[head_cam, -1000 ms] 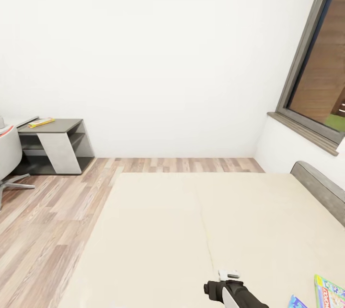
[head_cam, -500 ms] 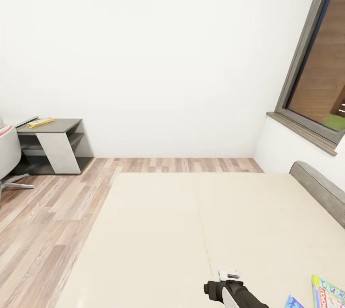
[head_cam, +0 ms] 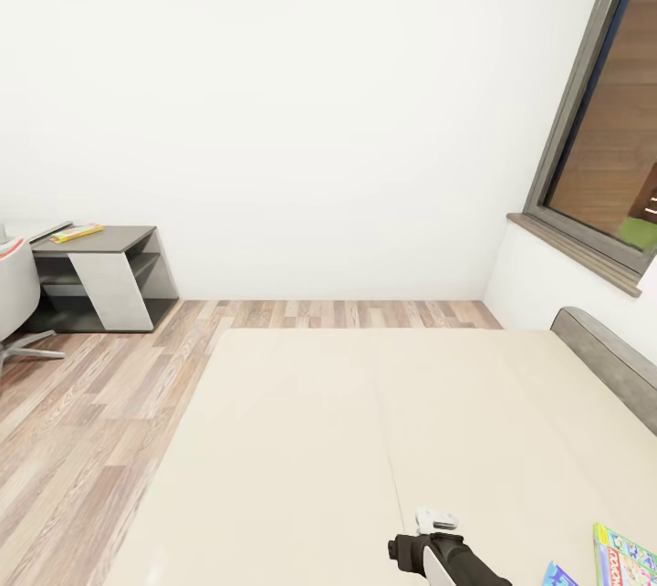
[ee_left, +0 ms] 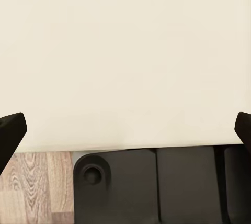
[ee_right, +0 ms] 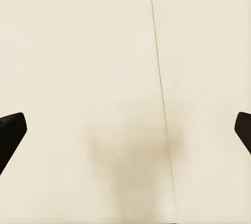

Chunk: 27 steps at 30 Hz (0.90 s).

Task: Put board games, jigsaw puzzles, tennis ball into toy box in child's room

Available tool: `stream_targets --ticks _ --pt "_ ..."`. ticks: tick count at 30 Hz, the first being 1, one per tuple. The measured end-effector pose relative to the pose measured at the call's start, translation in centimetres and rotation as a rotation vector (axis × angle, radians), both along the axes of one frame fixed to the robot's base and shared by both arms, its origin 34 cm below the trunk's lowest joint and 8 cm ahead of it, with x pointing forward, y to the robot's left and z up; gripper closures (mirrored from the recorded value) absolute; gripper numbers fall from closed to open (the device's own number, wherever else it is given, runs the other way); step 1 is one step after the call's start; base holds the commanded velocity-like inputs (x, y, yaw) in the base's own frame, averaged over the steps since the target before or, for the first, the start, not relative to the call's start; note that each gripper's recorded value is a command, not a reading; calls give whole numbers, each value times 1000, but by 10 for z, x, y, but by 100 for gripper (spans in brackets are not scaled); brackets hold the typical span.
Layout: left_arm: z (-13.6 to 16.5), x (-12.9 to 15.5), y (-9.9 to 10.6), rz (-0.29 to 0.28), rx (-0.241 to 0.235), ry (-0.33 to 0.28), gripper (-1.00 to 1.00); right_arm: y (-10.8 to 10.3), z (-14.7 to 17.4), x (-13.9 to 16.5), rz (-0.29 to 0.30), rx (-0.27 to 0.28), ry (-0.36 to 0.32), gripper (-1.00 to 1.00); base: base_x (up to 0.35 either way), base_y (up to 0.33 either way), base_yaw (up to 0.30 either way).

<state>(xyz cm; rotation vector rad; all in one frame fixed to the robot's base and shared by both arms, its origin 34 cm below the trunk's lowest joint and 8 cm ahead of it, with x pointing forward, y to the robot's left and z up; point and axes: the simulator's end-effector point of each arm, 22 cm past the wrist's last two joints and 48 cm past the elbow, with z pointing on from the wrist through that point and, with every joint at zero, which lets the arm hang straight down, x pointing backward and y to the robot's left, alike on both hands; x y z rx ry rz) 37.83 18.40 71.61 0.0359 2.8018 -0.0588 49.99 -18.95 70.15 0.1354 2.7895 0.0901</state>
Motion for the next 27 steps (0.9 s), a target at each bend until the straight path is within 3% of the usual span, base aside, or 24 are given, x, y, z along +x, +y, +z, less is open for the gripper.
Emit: stream_targets --ticks 27 --pt "0 0 -1 0 -2 0 -100 0 0 0 0 -1 -2 -100 0 0 0"
